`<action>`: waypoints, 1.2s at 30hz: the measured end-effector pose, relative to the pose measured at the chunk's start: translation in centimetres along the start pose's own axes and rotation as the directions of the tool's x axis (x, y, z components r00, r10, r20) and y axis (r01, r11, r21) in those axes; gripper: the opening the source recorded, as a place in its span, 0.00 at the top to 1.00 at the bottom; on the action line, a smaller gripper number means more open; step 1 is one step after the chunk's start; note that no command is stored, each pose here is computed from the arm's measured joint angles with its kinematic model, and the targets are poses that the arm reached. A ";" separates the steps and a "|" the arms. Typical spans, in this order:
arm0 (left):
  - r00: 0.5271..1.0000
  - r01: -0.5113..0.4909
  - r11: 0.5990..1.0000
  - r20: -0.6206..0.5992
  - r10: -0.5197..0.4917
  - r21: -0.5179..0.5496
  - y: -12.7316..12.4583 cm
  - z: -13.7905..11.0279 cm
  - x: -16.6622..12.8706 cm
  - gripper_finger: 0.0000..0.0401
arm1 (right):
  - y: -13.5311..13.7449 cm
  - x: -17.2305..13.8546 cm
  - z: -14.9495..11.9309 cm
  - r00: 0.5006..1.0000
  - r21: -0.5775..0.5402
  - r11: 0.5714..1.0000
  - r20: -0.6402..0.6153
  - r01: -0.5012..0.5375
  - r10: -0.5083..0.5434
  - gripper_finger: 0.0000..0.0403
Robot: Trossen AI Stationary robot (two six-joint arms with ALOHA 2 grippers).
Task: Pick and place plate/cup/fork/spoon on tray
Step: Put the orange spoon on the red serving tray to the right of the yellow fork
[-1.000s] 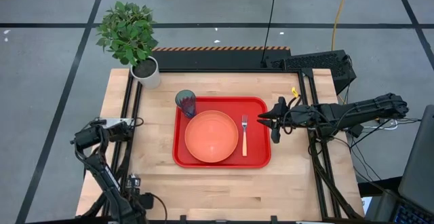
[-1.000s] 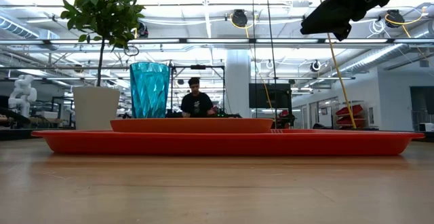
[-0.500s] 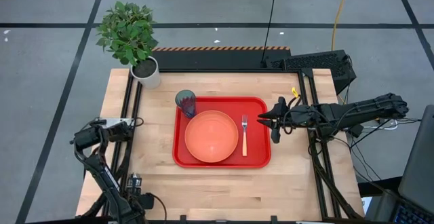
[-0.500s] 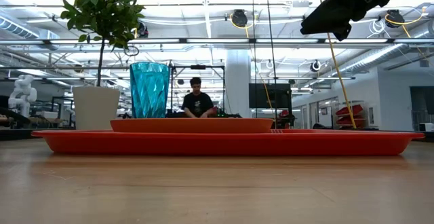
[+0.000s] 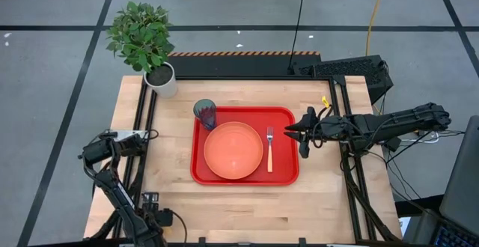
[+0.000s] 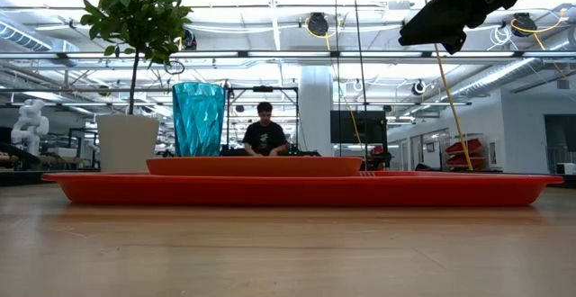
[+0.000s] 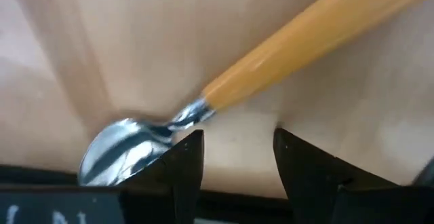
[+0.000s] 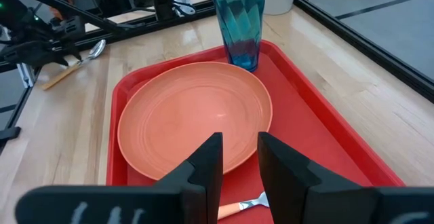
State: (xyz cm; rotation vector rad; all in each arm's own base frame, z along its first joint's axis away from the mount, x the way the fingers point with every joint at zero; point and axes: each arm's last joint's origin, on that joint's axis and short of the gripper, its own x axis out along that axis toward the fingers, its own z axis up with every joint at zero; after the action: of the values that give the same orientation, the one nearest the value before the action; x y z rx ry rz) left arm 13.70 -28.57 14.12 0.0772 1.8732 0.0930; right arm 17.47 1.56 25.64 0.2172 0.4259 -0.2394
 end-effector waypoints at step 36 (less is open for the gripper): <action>0.991 0.011 1.000 -0.130 -0.011 0.006 3.2 2.1 2.1 0.55 | 0.1 0.0 0.1 1.000 -0.007 1.000 0.014 -0.005 0.005 0.79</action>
State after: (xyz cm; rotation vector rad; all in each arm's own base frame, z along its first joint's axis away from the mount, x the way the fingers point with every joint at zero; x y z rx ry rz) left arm 15.10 -25.08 11.81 0.0666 2.0042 0.0862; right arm 17.54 1.57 25.76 0.2094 0.4120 -0.2345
